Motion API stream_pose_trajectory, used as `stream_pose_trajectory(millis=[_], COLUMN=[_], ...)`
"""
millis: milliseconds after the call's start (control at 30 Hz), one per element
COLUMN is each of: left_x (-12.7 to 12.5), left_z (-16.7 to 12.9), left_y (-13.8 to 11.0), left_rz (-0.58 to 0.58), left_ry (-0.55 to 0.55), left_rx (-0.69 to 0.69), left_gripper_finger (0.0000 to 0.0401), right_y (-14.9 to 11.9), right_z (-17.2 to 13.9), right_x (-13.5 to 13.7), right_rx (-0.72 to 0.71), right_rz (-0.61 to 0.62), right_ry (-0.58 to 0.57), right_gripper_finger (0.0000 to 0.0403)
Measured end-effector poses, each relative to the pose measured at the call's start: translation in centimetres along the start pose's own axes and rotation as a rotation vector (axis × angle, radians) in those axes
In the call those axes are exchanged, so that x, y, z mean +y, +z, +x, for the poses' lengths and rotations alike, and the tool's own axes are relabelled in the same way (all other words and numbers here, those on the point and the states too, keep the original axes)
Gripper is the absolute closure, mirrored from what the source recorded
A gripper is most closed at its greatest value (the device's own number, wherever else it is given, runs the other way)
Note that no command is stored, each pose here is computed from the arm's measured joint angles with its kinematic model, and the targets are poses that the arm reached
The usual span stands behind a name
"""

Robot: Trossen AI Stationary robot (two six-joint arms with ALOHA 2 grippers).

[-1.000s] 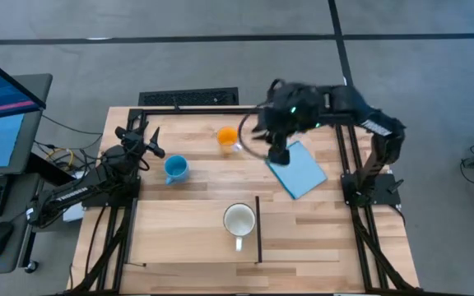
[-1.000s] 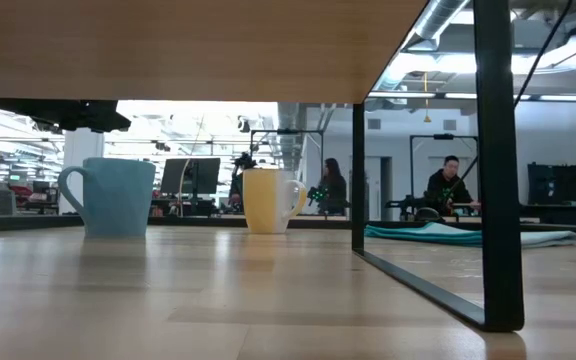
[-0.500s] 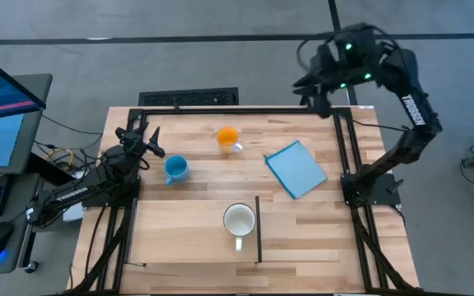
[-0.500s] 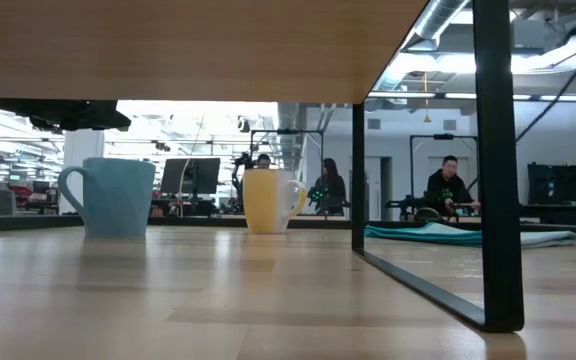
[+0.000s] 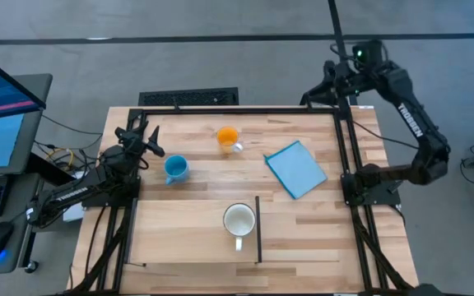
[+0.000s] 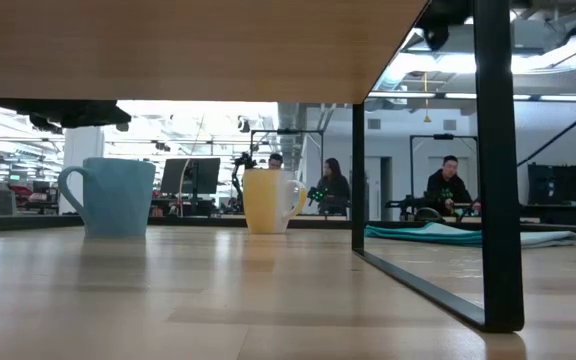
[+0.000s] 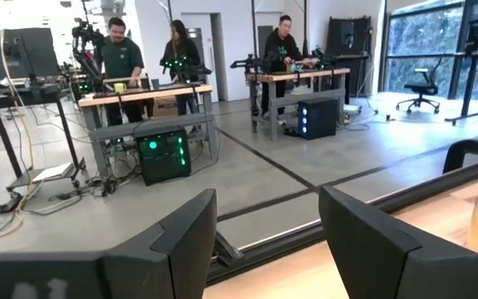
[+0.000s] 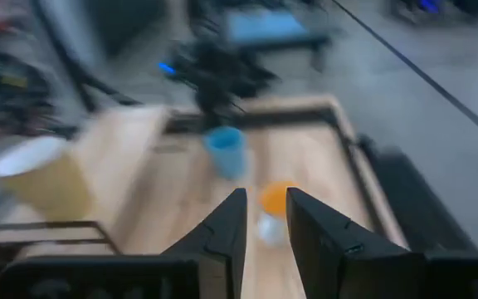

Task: Stack small to large cups/mugs on shelf
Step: Put the orange mug on the shelf

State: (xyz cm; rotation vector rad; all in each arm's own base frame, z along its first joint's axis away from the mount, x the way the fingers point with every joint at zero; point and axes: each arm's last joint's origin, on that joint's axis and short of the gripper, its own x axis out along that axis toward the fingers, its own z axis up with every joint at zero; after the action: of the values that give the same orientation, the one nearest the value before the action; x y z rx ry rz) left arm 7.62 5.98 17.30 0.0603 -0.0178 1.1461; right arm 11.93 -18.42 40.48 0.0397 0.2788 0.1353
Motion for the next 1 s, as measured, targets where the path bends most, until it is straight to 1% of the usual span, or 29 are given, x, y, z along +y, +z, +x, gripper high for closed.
stream_pose_trajectory(millis=[67,200,300,400,533,700,833,933,1000], left_x=[0.0,0.1,0.1,0.1,0.2,0.0,-0.4,-0.8,-1.1], left_z=[0.0,-0.1,-0.1,-0.2,-0.2,0.1,0.7,1.2,1.5], left_y=[0.1,0.7,1.2,1.7,2.1,2.3,2.4,2.5,2.6], left_rz=[-0.010,-0.058,-0.090,-0.132,-0.178,-0.160,-0.135,-0.130,-0.117], left_ry=[0.001,-0.006,-0.007,-0.037,-0.050,-0.031,-0.030,-0.030,-0.031], left_rx=[-0.003,-0.017,-0.033,-0.046,-0.054,-0.023,0.019,0.026,0.017], left_gripper_finger=[0.0195,0.0195,0.0195,0.0195,0.0195,0.0195,0.0195,0.0195,0.0195], right_y=[-2.2,-6.0,-8.1,-10.0,-12.3,-13.8,-14.4,-14.5,-14.2], right_z=[0.1,0.5,0.7,0.6,0.4,0.9,1.0,0.9,0.8], right_x=[-0.4,-1.2,-1.6,-1.8,-1.8,-1.7,-1.4,-1.0,-0.6], right_rx=[-0.056,-0.068,-0.114,-0.176,-0.189,-0.214,-0.215,-0.207,-0.175], right_rz=[0.000,0.026,0.002,-0.023,0.005,-0.009,0.073,0.144,0.208], right_ry=[0.046,0.033,0.068,0.113,0.101,0.125,0.145,0.153,0.131], right_gripper_finger=[0.0294,0.0294,0.0294,0.0294,0.0294,0.0295,0.0300,0.0307,0.0311])
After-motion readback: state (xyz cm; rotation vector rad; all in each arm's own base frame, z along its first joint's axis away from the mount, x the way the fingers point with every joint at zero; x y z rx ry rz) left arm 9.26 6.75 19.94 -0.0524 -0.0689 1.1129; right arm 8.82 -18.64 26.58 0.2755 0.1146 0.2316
